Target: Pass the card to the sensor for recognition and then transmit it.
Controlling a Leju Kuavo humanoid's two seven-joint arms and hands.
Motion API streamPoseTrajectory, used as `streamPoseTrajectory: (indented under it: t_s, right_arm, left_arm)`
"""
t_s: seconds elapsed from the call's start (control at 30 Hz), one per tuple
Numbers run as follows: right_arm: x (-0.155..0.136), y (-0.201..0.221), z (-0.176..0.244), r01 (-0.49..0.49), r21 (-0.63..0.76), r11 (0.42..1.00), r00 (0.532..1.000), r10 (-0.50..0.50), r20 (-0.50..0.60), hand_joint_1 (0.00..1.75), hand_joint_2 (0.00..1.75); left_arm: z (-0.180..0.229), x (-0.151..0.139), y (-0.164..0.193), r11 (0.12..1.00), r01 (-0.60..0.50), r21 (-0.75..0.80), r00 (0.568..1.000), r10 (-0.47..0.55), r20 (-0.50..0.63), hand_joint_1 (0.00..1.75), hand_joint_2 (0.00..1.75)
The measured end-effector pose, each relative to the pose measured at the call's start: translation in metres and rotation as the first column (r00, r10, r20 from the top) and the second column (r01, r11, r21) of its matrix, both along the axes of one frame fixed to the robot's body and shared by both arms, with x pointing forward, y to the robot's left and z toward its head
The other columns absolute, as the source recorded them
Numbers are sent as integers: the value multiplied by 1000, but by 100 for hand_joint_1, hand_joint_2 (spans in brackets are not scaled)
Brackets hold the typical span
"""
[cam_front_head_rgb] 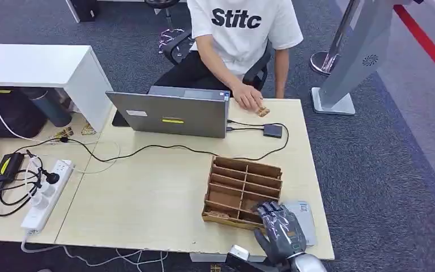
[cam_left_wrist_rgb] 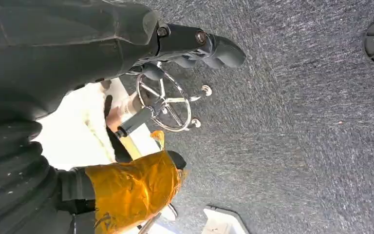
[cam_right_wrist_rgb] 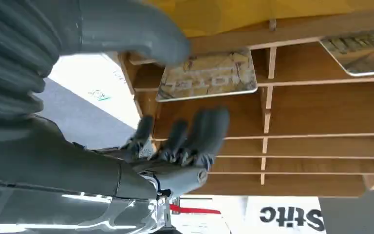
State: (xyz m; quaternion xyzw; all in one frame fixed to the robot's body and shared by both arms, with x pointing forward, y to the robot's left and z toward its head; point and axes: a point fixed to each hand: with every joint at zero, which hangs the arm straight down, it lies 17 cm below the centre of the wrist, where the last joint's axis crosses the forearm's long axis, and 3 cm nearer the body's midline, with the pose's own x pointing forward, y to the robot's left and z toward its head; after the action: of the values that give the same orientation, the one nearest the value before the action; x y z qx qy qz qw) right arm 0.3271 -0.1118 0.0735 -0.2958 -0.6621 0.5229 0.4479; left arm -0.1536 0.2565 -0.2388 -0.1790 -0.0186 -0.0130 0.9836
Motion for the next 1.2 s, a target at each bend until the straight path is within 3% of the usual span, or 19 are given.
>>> streamPoseTrajectory:
  t_s: [0.53, 0.97, 1.2]
  right_arm:
    - [6, 8, 5, -38, -28, 999, 997, 39, 60, 175, 175]
    - [32, -2, 90, -58, 36, 998, 947, 43, 320, 175, 175]
    - [66, 6, 153, -100, 59, 993, 913, 68, 401, 175, 175]
  left_arm:
    - [0, 4, 3, 1000, 4, -4, 1000, -4, 1, 0, 175]
    - [0, 3, 3, 1000, 28, -9, 1000, -28, 2, 0, 175]
    - [2, 7, 17, 998, 67, -21, 998, -67, 7, 0, 175]
